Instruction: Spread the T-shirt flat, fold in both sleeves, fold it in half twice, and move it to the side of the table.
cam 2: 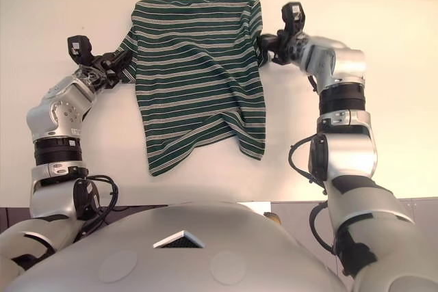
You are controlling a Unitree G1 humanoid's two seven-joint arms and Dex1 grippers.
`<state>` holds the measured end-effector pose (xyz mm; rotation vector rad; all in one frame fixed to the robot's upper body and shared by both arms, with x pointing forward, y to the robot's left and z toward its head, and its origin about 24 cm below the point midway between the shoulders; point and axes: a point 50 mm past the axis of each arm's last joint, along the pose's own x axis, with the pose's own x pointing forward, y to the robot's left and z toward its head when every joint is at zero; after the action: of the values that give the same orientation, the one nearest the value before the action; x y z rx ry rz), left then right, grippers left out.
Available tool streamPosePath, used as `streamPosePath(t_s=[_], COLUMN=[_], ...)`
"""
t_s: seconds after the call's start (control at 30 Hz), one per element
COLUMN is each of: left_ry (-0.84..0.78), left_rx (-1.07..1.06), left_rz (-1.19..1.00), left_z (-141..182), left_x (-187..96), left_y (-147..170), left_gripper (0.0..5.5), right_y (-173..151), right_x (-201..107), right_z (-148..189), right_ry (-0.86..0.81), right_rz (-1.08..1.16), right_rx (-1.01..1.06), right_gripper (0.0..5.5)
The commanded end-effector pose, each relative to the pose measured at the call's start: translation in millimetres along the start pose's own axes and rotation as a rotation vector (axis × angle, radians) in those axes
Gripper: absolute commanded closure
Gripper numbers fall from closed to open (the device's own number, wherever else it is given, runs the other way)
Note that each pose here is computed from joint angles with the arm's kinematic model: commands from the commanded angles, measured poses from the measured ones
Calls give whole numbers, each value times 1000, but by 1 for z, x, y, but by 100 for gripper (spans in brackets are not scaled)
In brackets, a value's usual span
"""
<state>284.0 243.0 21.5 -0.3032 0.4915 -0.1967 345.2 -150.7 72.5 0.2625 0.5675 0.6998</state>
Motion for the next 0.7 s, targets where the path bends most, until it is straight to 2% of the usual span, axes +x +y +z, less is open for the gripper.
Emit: streamPosePath(t_s=[0.03, 0.17, 0.27, 0.37, 0.6, 0.7], left_ry=[53, 51, 45, 47, 44, 45], left_rx=[-12, -5, 2, -3, -10, -7], left_rz=[16, 6, 9, 20, 26, 19], left_z=[-14, -12, -11, -15, -18, -17], left_x=[0, 2, 1, -2, -5, -3], left_y=[1, -3, -3, 0, 0, -1], left_gripper=[304, 304, 304, 304, 304, 304], right_y=[36, 44, 36, 35, 29, 14], right_x=[24, 46, 47, 42, 14, 17], right_z=[-10, -58, -68, -47, 18, 19], right_ry=[67, 270, 306, 189, -57, -52], right_rz=[110, 66, 1, 17, 79, -6], right_rx=[-61, -198, -273, -267, -52, -91], right_gripper=[549, 549, 498, 464, 464, 464])
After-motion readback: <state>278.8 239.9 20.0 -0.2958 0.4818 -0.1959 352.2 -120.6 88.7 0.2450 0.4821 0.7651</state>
